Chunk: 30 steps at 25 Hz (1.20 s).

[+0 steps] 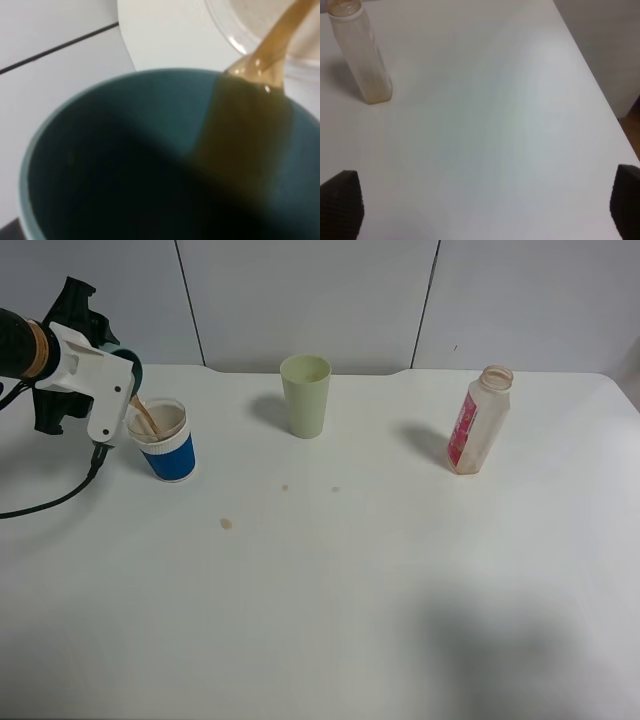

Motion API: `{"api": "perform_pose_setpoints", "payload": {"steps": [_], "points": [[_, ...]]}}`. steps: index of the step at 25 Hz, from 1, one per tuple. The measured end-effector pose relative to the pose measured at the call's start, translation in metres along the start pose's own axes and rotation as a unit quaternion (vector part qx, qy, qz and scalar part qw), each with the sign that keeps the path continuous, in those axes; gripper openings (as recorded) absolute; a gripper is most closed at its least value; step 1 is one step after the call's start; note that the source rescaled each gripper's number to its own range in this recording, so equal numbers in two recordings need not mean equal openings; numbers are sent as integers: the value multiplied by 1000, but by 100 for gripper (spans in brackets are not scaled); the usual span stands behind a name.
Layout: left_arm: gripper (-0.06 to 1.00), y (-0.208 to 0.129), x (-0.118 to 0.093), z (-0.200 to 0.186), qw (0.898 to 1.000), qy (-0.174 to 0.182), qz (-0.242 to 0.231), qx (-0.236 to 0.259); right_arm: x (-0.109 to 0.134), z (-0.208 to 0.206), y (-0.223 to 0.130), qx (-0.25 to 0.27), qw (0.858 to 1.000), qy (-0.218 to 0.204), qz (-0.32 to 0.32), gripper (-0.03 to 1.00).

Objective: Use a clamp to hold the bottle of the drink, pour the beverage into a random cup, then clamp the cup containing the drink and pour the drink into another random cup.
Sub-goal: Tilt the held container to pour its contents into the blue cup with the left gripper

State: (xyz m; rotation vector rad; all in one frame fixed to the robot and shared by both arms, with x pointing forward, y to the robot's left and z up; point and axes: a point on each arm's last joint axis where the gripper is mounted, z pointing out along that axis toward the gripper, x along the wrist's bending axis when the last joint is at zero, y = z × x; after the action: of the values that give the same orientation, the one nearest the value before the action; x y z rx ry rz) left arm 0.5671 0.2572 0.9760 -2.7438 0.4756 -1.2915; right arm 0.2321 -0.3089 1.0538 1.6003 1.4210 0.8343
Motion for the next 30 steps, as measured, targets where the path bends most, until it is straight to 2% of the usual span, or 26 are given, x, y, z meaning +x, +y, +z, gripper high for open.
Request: {"api": "perform_pose_setpoints", "payload": {"steps": [9, 30], "points": [[1, 0, 1, -2, 1000, 3, 21, 5, 0, 0, 0, 0, 1000, 0, 0, 98], [1, 21, 9, -5, 995, 8, 97, 30, 0, 0, 0, 0, 1000, 0, 0, 98]]}}
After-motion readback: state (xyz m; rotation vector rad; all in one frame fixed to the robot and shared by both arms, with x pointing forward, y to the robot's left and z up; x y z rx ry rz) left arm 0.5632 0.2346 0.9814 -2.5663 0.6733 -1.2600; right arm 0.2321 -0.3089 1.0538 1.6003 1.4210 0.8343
